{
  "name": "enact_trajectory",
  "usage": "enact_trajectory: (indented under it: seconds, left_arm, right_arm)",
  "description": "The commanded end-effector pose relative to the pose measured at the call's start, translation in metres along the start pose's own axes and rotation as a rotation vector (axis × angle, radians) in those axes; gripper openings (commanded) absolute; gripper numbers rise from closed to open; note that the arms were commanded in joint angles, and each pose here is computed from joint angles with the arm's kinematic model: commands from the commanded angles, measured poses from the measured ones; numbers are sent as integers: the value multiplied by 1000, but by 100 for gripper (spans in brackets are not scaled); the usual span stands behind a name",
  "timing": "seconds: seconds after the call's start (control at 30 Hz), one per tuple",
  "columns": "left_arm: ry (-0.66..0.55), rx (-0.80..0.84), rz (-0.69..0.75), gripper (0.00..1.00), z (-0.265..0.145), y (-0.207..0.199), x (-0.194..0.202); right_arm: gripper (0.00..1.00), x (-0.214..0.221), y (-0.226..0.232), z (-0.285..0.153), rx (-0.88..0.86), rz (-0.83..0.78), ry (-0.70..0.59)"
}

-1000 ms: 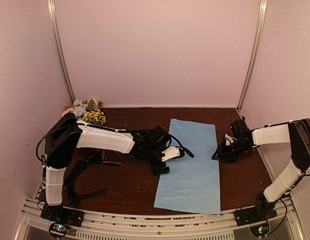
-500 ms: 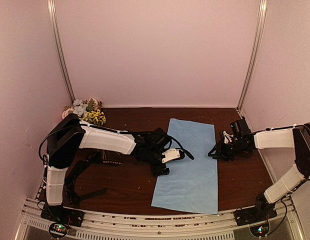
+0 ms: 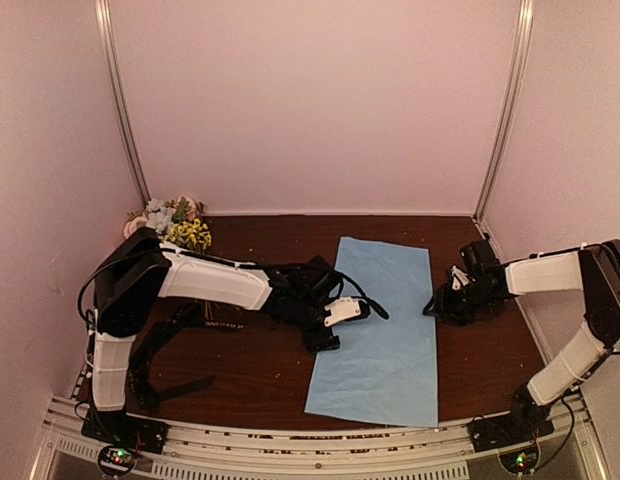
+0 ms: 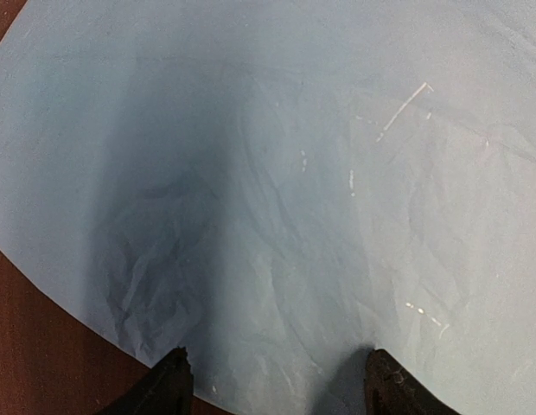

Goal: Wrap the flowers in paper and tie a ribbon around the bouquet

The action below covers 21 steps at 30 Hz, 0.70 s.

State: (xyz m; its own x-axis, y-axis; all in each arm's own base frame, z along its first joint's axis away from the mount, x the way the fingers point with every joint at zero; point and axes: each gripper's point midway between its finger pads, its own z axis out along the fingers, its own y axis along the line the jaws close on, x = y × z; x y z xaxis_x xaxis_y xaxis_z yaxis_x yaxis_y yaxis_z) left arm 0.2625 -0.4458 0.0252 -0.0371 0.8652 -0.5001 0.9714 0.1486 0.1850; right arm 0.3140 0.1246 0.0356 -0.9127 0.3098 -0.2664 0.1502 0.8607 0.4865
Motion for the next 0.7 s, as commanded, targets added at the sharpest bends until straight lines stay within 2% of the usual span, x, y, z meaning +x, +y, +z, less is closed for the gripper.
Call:
enact_trajectory:
  seconds: [0.0,0.17,0.4,0.67]
  left_arm:
    - [22,25,11,72,11,-7,12]
    - [19,30,9,71,12,-7,12]
    - [20,34,6,68,14,-7,12]
    - [21,39,7,67,15,-7,13]
  right_arm:
    - [46,2,1,13,-24,27,30]
    - [38,-1,13,10,-86,20,14]
    - [34,-7,19,-1,-77,-18,-17]
    - [29,-8,48,-9,-187,-60,-41]
